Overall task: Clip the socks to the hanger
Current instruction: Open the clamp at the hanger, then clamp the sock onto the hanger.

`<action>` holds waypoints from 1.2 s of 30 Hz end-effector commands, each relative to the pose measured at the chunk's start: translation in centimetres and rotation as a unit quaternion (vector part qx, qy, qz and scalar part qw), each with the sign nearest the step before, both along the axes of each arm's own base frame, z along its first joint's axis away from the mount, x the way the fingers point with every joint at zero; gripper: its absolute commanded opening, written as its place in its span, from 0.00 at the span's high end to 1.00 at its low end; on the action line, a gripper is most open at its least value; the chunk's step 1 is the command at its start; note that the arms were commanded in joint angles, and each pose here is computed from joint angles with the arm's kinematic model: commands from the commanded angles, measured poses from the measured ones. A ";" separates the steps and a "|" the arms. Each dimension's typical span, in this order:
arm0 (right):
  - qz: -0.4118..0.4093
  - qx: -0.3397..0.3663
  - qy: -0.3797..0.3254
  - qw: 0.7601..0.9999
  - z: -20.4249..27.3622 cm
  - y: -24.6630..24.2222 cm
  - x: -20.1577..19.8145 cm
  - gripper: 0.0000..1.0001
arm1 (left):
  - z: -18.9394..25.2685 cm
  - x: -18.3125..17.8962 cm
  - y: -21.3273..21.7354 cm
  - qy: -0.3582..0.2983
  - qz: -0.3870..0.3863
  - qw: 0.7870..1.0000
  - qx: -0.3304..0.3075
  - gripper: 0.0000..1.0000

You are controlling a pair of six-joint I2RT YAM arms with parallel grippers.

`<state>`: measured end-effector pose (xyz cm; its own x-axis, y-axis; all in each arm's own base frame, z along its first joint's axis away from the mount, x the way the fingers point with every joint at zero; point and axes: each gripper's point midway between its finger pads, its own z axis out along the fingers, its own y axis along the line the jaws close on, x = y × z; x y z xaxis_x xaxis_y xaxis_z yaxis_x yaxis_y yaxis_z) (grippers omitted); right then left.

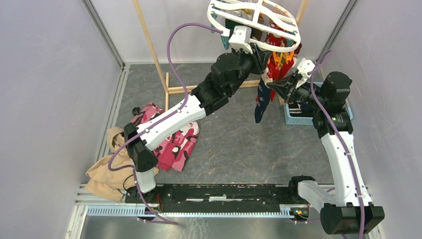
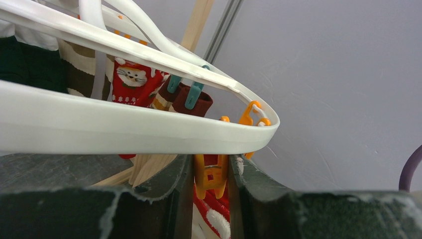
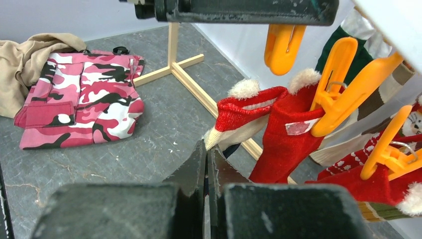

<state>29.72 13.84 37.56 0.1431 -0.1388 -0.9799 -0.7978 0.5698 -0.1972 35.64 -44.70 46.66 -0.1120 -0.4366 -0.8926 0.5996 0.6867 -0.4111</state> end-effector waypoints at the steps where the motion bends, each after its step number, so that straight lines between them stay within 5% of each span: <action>1: -0.008 0.016 -0.044 0.999 3.5 0.1 0.2 1.00 | 3.6 -0.6 1.2 -0.013 0.006 0.999 -0.042 0.98; 36: -0.062 -0.022 -0.089 0.994 4.6 1.6 2.1 1.00 | 3.2 -0.6 1.0 0.009 -0.008 0.999 -0.052 0.98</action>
<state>31.68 15.42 39.09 0.2206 -0.2084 -0.9528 -0.7147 0.6302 -0.3033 35.55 -44.67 46.50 -0.1385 -0.4370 -0.8888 0.5937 0.6817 -0.4277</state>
